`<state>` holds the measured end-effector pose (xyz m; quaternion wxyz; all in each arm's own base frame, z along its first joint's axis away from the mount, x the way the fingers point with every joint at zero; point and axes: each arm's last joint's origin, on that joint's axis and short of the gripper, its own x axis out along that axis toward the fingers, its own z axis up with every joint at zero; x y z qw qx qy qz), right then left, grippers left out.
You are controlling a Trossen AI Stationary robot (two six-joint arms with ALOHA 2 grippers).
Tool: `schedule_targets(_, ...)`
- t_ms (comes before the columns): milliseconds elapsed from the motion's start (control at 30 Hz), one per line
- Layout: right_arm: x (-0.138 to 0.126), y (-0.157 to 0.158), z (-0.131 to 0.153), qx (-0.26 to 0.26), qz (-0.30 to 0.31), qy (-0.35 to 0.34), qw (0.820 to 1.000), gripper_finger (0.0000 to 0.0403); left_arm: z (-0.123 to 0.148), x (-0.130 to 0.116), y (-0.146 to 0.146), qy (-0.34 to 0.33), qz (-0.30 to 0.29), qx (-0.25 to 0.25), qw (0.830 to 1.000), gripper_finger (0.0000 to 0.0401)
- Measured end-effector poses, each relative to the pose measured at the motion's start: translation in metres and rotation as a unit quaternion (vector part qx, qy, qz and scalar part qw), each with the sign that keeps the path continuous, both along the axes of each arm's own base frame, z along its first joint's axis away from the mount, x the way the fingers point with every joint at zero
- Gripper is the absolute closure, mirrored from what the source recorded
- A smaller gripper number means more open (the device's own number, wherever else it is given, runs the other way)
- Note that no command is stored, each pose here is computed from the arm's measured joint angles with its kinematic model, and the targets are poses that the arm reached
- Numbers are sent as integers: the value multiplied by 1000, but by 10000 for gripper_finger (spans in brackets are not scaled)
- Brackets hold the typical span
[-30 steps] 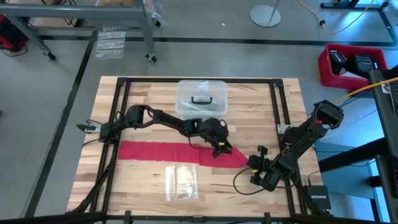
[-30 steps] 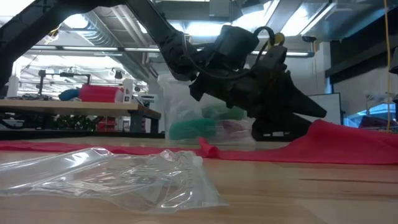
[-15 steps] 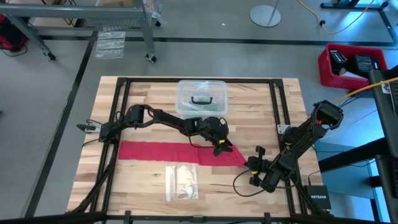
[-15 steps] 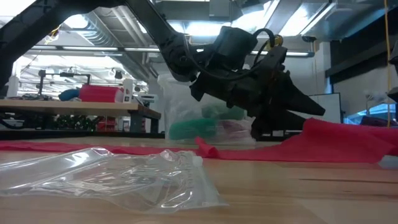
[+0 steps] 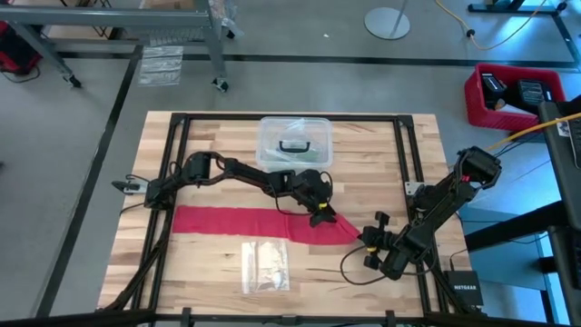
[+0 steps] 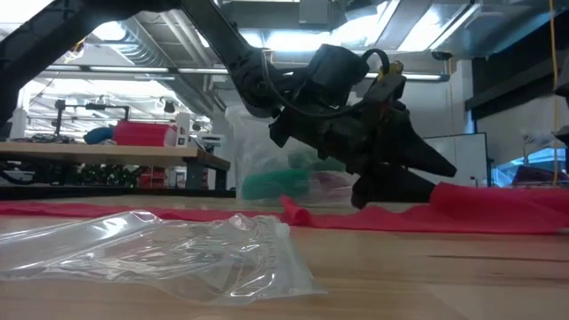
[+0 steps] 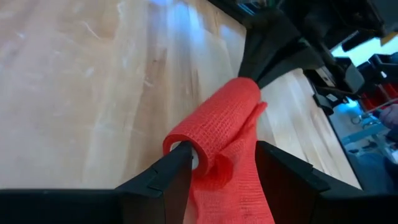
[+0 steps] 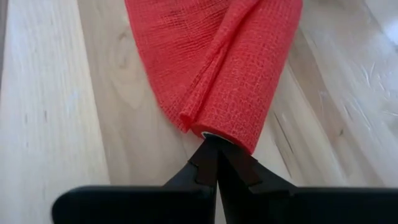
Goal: Roll bandage
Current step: Roll the red bandage
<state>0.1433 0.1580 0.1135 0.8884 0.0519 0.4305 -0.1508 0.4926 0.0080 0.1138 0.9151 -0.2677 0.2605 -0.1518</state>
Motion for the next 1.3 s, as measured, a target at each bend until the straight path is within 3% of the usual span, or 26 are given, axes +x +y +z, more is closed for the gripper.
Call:
schedule_targets(400,0,0,0,0,0,-1,1000,393,1,-2,16,15,-5,-44,999,232)
schedule_targets(1033,0,0,1,-2,-2,-6,1000,393,-8,-1,7,22,14,-9,1000,232)
schedule_targets(1300,0,0,1,-3,-3,-7,1000,393,-10,-2,8,36,13,-18,999,232)
